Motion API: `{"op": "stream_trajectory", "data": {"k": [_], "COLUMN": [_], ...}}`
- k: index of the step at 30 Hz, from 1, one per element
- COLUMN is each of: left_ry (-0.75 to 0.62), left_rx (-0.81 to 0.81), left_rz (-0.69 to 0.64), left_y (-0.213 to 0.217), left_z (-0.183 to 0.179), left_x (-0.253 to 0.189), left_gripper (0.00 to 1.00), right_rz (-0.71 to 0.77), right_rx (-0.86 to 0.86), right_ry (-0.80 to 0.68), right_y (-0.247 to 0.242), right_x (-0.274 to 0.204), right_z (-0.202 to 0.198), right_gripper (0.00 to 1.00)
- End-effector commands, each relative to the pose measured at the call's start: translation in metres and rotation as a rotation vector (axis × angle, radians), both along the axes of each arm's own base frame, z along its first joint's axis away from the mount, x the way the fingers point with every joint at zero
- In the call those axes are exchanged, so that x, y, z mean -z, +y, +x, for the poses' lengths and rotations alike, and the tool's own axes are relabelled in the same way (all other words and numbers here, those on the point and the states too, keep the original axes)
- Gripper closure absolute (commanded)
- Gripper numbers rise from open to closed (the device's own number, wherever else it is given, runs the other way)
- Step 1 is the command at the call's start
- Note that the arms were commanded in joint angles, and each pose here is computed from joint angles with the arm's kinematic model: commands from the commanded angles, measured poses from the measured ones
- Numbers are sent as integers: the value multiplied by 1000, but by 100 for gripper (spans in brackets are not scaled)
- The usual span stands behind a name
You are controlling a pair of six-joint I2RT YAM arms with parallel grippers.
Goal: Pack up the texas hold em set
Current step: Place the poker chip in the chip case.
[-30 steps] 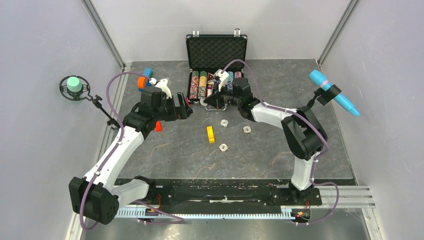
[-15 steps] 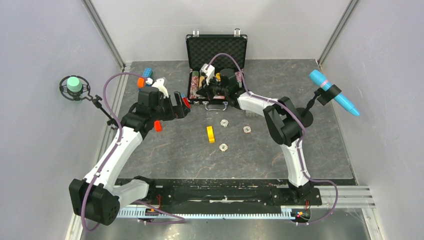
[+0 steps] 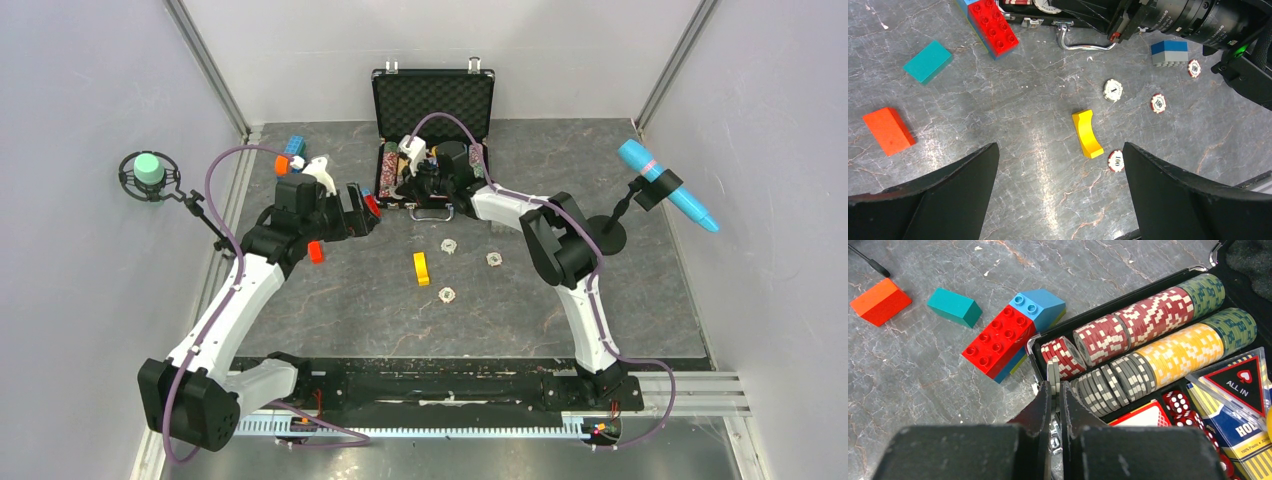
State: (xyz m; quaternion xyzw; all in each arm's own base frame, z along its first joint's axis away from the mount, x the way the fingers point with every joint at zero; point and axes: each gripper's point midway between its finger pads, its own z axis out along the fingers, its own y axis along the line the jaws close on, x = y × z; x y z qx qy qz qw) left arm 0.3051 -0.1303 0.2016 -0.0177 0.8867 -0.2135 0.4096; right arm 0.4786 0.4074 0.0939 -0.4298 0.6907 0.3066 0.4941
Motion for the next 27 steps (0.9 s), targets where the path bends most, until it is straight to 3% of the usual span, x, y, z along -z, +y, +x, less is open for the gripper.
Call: {"op": "stream_trajectory", "data": {"k": [1,18,27], "left_ry": [-60,-59,-59], "left_rx": [34,34,33], "left_rz": [37,30,27], "left_y": [4,3,4], "left_z": [2,2,3], "left_x": [-8,-8,-8], "left_gripper": [0,0,0], "right_rz": [6,-42,-140], "right_rx": [25,60,107], "right_ry": [-83,-84,-149], "right_y": [2,-3,-16], "right_x": [-18,-3,2], "right_z": [18,29,42], "right_gripper": [100,100,100]}}
